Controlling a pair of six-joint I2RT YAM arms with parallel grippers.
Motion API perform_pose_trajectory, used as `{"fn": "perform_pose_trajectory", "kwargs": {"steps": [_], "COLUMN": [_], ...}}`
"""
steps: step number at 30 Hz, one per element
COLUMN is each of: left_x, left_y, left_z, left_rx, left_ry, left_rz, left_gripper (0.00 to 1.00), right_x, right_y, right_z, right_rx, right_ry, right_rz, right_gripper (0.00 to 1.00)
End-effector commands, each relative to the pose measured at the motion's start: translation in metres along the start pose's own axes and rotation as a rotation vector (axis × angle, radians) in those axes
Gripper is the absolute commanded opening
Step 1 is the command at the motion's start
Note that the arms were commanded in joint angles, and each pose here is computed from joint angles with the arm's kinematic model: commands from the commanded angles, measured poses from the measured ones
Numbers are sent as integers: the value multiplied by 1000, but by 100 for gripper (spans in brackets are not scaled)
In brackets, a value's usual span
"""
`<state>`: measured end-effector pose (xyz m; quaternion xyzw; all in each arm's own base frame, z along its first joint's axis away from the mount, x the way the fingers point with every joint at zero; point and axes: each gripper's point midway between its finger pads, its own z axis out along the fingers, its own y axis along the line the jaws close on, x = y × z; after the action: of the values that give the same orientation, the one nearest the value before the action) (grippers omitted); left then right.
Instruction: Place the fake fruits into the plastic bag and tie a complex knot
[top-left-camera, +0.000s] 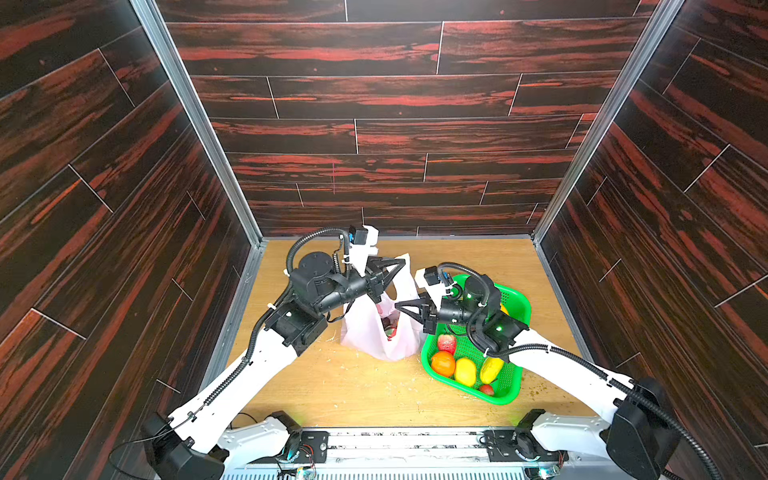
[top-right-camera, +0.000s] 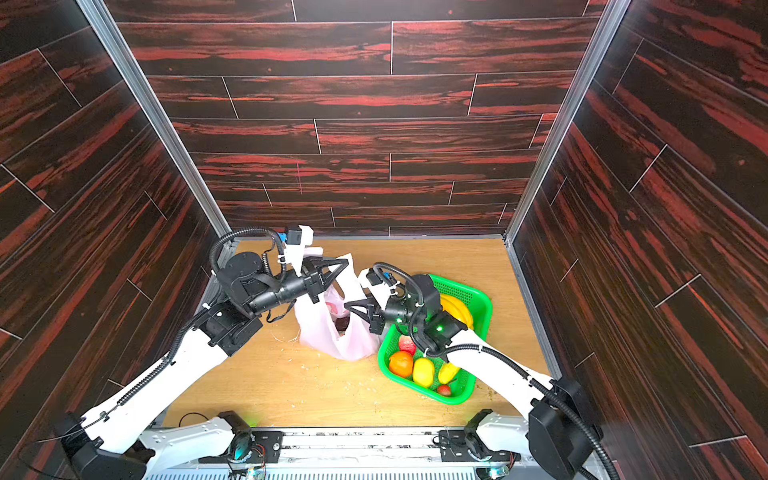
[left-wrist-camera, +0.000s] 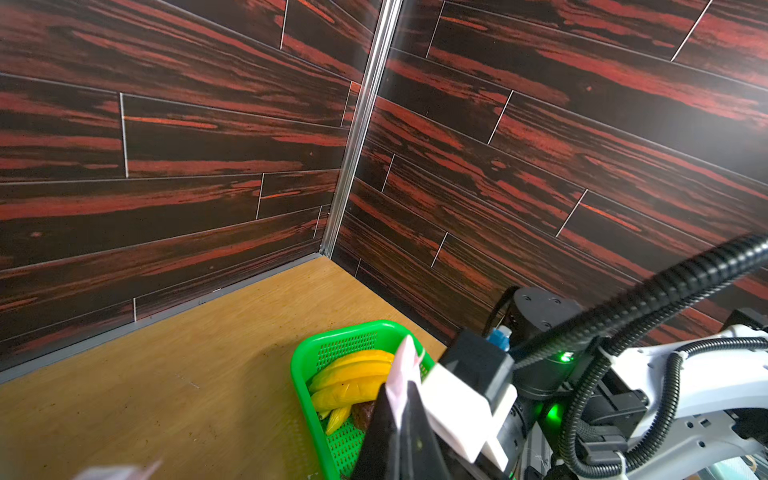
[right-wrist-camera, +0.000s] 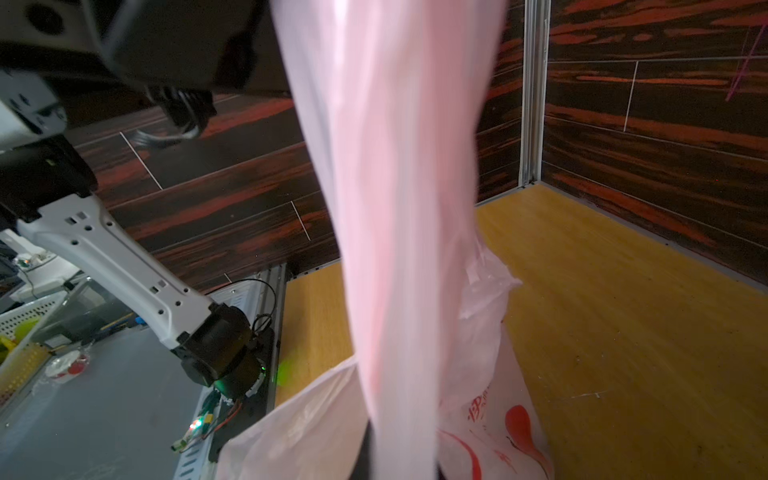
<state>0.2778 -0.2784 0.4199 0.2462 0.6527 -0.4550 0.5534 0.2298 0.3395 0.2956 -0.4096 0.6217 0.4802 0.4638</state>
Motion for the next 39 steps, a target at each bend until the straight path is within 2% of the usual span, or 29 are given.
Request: {"fn": "perform_pose_trajectory", "kwargs": {"steps": [1,2,5,8,14,19,23,29,34,39], "left_x": [-34,-36,-41,-44,-25,13,42,66,63,47], "left_y": [-15,-18,-28,-34,-18,17,31,42,50,62], "left_z": [-15,-19,-32,-49,-91,-131,-153,-144,-124,-113], "left_rx": [12,19,32,9,-175,-395,-467,-466,-422,-390], "left_ry": [-84,-85,-87,-87,-79,-82,-93,-18,-13,-60], "left_rz": [63,69,94,125,192,209,201,194,160,125], "left_gripper": [19,27,41,52,62,74,86,92,96,99], "right_x": [-12,-10,-7,-9,-11,-8,-8,-8,-8,-9], "right_y": [11,10,1,-7,-14,-16,-16,-15,-14,-12], "right_z": [-6,-7,-9,-14,-23,-26,-26,-26,-25,-26], "right_rx": [-25,-28,-27,-16,7,15,12,6,-7,-14], "right_ry": [-22,-14,4,-1,-5,-7,-8,-2,2,-1], "right_rz": [-27,-21,15,41,37,33,31,35,43,42], "right_gripper": [0,0,0,0,0,0,0,0,0,0]}}
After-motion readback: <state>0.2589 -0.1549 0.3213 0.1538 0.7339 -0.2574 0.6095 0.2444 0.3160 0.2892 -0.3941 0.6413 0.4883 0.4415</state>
